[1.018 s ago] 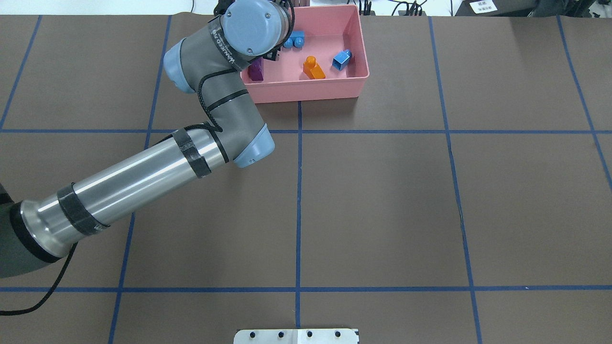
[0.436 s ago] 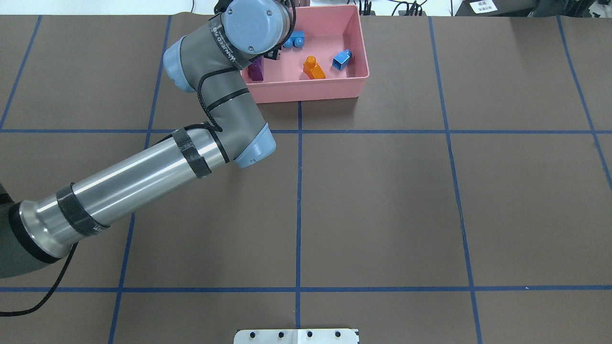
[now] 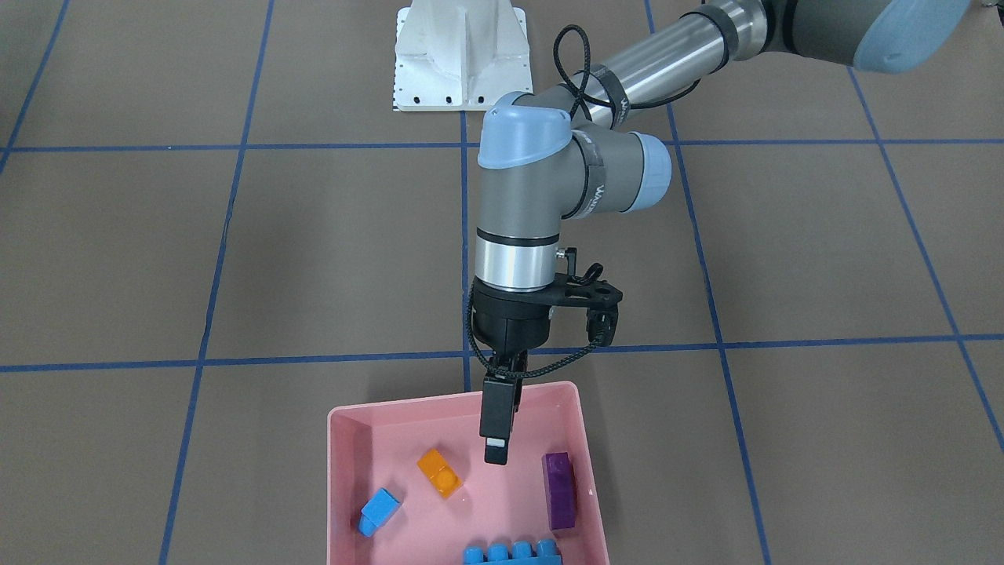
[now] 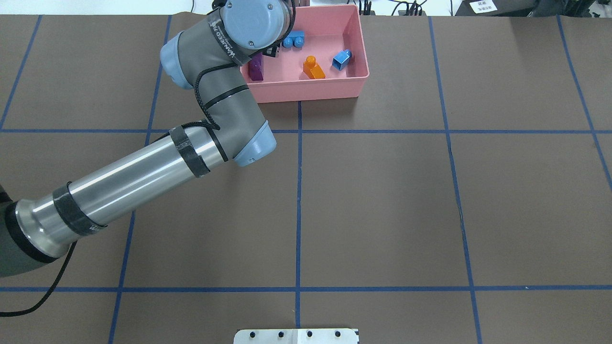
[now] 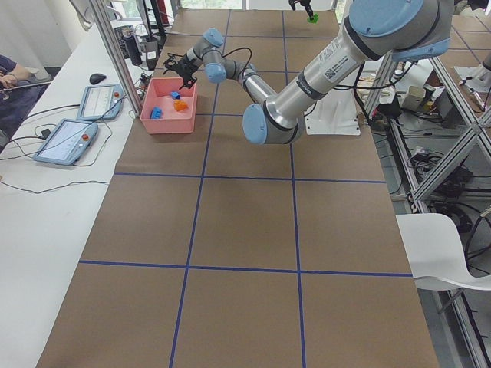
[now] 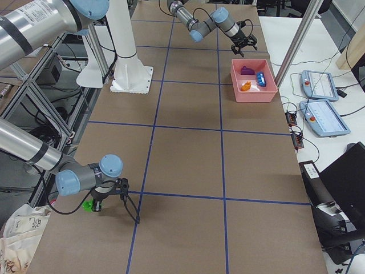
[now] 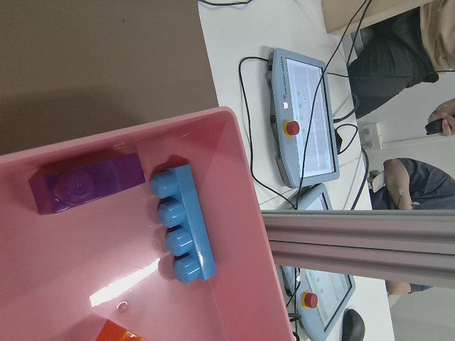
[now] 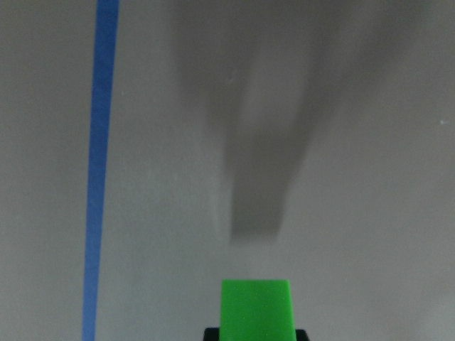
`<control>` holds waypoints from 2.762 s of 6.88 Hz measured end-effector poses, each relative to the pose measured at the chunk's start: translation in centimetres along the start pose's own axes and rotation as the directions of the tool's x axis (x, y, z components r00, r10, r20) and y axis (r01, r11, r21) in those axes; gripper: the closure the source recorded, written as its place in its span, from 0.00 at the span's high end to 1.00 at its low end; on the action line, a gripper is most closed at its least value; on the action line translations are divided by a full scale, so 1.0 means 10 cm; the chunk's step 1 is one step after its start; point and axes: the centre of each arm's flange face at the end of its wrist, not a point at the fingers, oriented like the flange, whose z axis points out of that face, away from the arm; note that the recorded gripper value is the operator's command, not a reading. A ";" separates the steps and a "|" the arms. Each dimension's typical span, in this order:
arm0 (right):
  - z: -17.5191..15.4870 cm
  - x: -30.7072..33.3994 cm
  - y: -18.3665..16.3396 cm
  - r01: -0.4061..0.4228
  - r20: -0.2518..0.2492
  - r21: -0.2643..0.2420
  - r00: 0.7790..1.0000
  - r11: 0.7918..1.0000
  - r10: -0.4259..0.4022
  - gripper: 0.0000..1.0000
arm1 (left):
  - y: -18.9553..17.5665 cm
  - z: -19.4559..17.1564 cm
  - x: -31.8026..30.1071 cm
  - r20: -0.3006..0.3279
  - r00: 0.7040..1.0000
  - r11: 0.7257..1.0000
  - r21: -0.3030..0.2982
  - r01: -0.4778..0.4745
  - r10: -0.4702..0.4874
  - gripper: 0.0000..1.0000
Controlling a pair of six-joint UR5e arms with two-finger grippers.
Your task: Put all blocks into box
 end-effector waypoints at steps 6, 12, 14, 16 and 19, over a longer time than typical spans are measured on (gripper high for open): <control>-1.71 -0.45 -1.93 -0.155 0.051 0.361 0.988 0.920 0.146 0.00 | -2.03 -0.07 -0.61 0.137 0.857 0.847 0.142 -0.513 0.496 1.00; -4.87 -2.22 -4.08 -0.036 -0.037 0.441 0.998 0.897 0.058 0.00 | -3.93 0.07 -1.57 0.443 0.402 0.446 0.006 -0.895 0.801 1.00; -5.55 -3.26 -4.70 -0.022 -0.019 0.448 0.999 0.894 0.034 0.00 | -4.65 -0.07 -1.96 0.429 0.176 0.298 -0.237 -0.925 0.886 1.00; -5.91 -4.29 -5.05 -0.051 0.038 0.489 0.999 0.871 0.037 0.00 | -5.27 -0.31 -2.20 0.322 0.056 0.197 -0.425 -0.883 0.945 1.00; -5.38 -5.30 -5.86 -0.015 0.078 0.651 0.996 0.759 -0.047 0.00 | -5.75 -0.55 -2.56 0.187 -0.029 0.082 -0.561 -0.824 0.982 1.00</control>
